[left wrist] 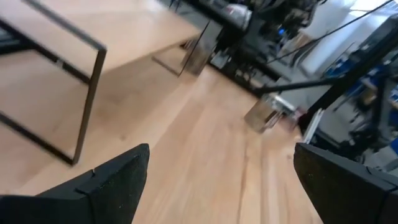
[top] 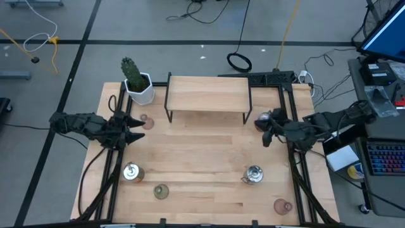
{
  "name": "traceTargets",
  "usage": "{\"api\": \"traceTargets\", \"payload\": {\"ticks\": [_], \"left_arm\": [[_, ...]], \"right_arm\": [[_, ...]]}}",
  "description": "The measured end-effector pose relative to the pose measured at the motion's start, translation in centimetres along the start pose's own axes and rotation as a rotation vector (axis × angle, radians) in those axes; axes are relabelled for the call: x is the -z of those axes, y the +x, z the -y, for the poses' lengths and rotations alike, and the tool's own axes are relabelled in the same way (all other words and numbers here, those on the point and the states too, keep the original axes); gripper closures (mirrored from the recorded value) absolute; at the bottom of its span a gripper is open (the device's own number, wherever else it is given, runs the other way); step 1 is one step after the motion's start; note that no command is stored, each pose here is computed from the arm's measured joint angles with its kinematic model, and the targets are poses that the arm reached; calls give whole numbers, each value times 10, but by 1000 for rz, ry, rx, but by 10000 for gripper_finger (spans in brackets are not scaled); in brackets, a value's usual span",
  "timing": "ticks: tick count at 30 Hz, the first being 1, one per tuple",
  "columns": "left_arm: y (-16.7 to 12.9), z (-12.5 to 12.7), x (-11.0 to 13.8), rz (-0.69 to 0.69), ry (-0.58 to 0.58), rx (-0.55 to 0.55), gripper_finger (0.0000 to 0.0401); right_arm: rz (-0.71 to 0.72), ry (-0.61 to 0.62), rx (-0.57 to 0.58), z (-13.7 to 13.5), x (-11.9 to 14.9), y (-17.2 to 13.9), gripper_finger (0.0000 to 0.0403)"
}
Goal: Pick & Place candle stick holders
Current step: Put the top right silver scented candle on the shelf
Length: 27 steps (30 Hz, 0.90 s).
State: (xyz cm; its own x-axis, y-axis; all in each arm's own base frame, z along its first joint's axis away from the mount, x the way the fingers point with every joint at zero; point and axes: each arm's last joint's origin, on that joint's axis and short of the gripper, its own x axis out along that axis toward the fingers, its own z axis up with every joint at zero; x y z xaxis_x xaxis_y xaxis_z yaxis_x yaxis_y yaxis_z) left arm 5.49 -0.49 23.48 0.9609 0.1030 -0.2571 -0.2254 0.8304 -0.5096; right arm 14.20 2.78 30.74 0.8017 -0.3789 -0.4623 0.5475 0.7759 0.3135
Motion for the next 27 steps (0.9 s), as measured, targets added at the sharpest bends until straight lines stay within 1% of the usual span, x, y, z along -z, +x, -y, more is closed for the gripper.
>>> {"api": "traceTargets", "payload": {"ticks": [6, 8, 10, 17, 21, 27], "left_arm": [[7, 0, 5, -74, 7, -58, 6], [8, 0, 5, -84, 9, -56, 6], [8, 0, 5, -86, 12, -57, 6], [8, 0, 5, -86, 32, -56, 6], [8, 1, 5, -82, 15, -54, 6], [8, 1, 5, -80, 14, -52, 6]], "right_arm": [[-145, 56, 49, 9, 2, 17, 402], [-200, 58, 86, 13, 1, 20, 402], [-254, 57, 139, 17, -3, 21, 402], [-490, 30, 412, 29, -21, 22, 403], [-612, 55, 490, 36, -21, 27, 403], [-663, 102, 577, 49, -23, 28, 399]]}}
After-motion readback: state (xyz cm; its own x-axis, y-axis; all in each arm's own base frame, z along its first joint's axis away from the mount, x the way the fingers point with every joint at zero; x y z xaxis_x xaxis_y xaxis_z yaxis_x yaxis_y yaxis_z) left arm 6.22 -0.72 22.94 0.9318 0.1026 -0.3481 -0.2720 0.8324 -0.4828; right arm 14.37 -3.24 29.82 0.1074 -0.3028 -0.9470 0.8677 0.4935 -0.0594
